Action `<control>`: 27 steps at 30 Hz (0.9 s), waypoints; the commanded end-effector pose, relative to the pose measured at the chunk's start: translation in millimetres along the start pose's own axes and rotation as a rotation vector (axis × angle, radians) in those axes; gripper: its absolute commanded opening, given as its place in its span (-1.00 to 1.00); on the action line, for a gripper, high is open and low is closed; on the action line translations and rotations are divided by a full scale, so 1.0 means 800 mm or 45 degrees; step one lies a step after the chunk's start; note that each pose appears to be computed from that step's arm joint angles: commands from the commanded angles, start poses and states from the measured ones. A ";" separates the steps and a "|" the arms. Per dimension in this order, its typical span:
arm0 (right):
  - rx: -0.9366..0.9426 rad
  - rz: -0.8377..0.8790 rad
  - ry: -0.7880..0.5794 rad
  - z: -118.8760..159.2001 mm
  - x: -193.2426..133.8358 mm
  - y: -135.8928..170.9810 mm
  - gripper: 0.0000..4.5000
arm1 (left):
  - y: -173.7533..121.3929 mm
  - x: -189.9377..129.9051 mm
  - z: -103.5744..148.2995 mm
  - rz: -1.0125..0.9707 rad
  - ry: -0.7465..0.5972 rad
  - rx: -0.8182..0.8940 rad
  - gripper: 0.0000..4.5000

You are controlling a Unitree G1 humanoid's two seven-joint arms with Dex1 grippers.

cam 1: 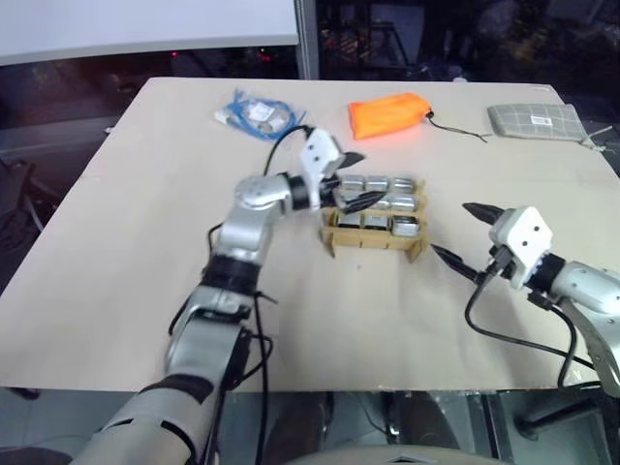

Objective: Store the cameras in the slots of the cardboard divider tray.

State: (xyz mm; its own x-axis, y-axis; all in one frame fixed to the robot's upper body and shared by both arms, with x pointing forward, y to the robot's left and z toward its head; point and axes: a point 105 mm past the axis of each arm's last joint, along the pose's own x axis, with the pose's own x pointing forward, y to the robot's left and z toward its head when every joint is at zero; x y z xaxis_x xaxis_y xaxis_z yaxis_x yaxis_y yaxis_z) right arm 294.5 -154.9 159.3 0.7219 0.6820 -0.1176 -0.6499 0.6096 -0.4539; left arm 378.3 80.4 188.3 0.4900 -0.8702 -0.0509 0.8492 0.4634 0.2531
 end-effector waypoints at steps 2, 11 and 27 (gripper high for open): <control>-0.116 0.063 -0.057 0.012 0.017 -0.002 0.96 | -0.009 -0.045 0.019 0.061 -0.043 0.008 1.00; -0.265 0.127 0.020 -0.012 0.052 -0.010 0.96 | -0.068 -0.150 0.004 0.071 -0.185 -0.107 1.00; -0.294 0.145 0.029 -0.007 0.061 -0.029 0.96 | -0.117 -0.212 -0.005 -0.132 -0.071 -0.214 1.00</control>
State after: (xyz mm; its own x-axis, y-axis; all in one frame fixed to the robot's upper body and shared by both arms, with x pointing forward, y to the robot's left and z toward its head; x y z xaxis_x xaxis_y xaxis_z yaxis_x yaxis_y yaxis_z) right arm 341.0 -133.9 139.3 0.6294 0.7403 -0.2362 -0.7031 0.4131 -0.5789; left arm 219.5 189.7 159.0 0.4067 -0.9130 -0.0309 0.9134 0.4057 0.0336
